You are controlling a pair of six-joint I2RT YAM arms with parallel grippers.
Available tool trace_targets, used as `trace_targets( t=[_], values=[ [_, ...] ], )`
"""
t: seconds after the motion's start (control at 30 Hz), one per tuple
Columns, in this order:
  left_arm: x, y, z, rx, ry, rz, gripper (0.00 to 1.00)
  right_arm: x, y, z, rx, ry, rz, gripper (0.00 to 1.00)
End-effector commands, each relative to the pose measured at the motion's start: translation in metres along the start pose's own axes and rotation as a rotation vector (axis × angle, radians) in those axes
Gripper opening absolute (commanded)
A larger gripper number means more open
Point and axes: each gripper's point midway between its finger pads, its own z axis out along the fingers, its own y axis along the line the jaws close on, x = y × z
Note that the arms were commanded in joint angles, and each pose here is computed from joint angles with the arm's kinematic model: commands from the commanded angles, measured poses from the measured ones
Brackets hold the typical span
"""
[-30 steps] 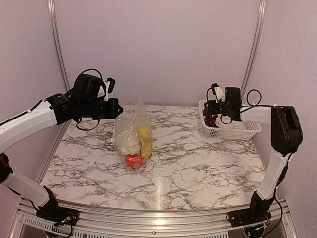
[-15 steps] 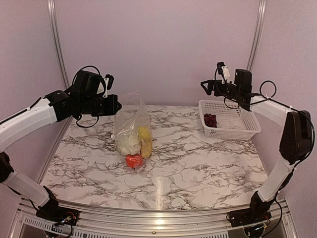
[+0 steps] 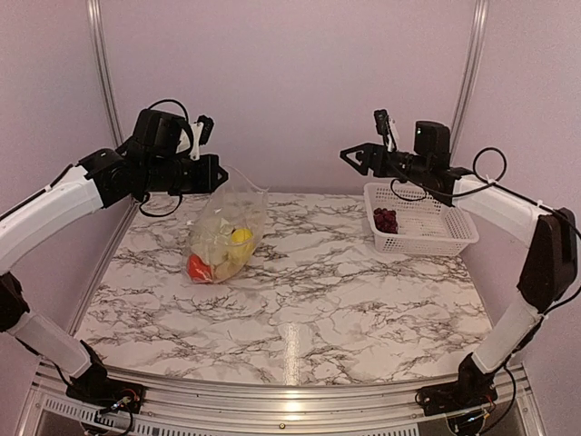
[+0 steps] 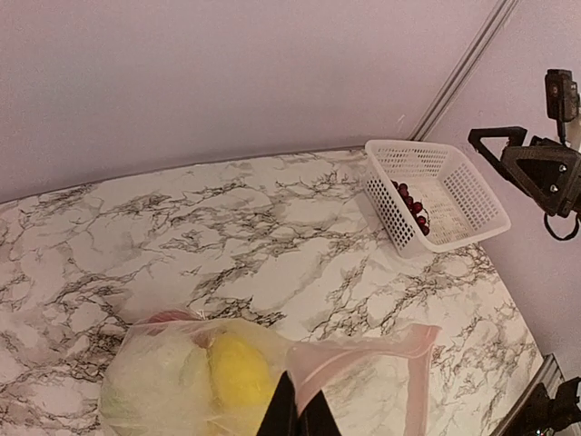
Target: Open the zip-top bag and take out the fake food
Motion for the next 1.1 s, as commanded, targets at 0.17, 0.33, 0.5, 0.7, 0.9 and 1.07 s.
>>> trace_targets(
  t=[0.17, 0.33, 0.5, 0.7, 0.9, 1.07],
  values=[
    [0.076, -0.043, 0.067, 0.178, 0.182, -0.052, 0.0, 0.04, 0.095, -0.013, -0.105, 0.011, -0.09, 0.67],
    [0.103, -0.068, 0.094, 0.256, 0.255, -0.086, 0.0, 0.082, 0.124, -0.012, -0.118, 0.045, -0.072, 0.48],
    [0.124, -0.072, 0.112, 0.292, 0.298, -0.156, 0.0, 0.127, 0.139, 0.013, -0.104, 0.124, -0.012, 0.35],
    [0.13, -0.071, 0.12, 0.291, 0.305, -0.208, 0.0, 0.171, 0.142, 0.049, -0.067, 0.23, 0.077, 0.23],
    [0.127, -0.073, 0.123, 0.302, 0.283, -0.26, 0.0, 0.214, 0.131, 0.067, -0.04, 0.301, 0.216, 0.21],
    [0.125, -0.069, 0.128, 0.307, 0.266, -0.33, 0.0, 0.232, 0.127, 0.093, -0.029, 0.344, 0.319, 0.26]
  ],
)
